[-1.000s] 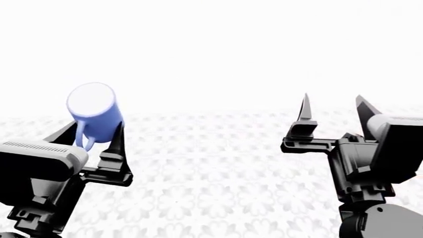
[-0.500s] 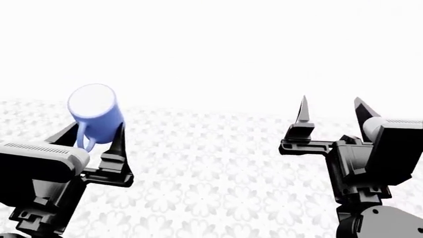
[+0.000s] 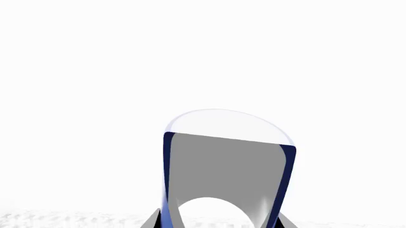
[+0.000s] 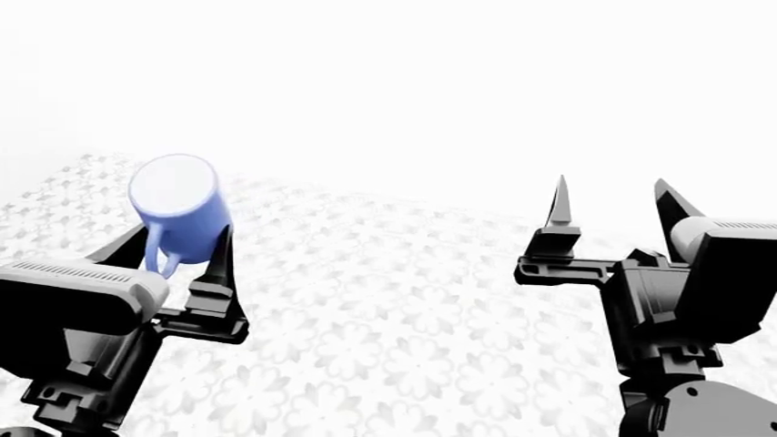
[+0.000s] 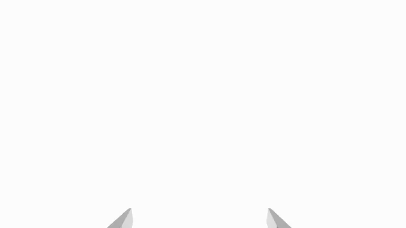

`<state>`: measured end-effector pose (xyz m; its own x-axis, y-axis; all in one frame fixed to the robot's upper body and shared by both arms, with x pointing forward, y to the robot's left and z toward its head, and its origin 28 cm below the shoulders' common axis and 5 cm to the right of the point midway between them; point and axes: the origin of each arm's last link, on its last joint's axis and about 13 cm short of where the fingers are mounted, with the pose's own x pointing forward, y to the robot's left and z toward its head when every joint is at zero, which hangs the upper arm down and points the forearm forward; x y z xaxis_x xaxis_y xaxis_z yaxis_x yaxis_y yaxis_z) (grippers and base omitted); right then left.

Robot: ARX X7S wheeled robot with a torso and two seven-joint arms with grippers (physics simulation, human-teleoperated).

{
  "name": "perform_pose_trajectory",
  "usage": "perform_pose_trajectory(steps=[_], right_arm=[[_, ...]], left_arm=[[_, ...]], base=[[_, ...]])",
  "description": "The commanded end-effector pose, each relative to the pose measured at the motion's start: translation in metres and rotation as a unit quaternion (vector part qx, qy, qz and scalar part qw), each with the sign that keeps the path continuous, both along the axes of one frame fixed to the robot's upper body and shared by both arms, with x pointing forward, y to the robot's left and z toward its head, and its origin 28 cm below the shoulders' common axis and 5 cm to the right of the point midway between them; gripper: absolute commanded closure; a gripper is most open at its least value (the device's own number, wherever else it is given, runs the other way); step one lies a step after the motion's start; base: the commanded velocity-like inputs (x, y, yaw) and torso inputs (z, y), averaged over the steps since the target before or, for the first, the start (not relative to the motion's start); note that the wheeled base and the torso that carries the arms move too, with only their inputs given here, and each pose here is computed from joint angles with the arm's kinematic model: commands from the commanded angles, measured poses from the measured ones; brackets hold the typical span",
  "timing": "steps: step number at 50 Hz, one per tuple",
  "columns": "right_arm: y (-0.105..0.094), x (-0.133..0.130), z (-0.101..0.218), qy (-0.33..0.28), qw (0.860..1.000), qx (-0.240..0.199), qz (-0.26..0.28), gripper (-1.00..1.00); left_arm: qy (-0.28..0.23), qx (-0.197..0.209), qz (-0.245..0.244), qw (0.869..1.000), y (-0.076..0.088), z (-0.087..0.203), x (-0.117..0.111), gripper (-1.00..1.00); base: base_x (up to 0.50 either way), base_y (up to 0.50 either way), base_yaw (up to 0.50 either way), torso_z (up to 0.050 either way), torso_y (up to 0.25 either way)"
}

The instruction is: A wet mug is on the counter and needs to be dried. Pick it up and place it upside down in the open cabinet.

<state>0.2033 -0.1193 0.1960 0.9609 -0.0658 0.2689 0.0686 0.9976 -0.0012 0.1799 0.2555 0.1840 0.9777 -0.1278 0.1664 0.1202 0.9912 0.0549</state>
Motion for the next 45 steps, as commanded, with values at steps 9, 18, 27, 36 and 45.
perform_pose_trajectory(steps=[9,18,27,36,45], right_arm=[[-0.0002,-0.0002,-0.0008,0.000,1.000,0.001,-0.002,-1.00],[-0.0002,0.0000,-0.0011,-0.001,1.000,0.001,-0.002,-1.00],[0.0001,0.0000,-0.0014,-0.001,1.000,0.001,-0.001,-1.00],[0.0004,-0.0005,-0.0010,-0.001,1.000,0.000,-0.001,-1.00],[0.0002,-0.0009,-0.0014,-0.001,1.000,0.001,-0.002,-1.00]], left_arm=[[-0.003,-0.006,0.002,1.000,-0.0006,0.0006,0.0000,1.00],[-0.003,-0.006,0.002,1.000,-0.0004,-0.0003,-0.0002,1.00],[-0.005,-0.006,0.002,1.000,-0.0003,-0.0002,-0.0009,1.00],[-0.005,-0.006,0.001,1.000,-0.0008,0.0005,-0.0007,1.00],[-0.005,-0.006,0.002,1.000,-0.0007,-0.0001,-0.0009,1.00]], base=[[0.00,0.00,0.50,0.000,0.000],[0.00,0.00,0.50,0.000,0.001],[0.00,0.00,0.50,0.000,0.000],[0.00,0.00,0.50,0.000,0.000],[0.00,0.00,0.50,0.000,0.000]])
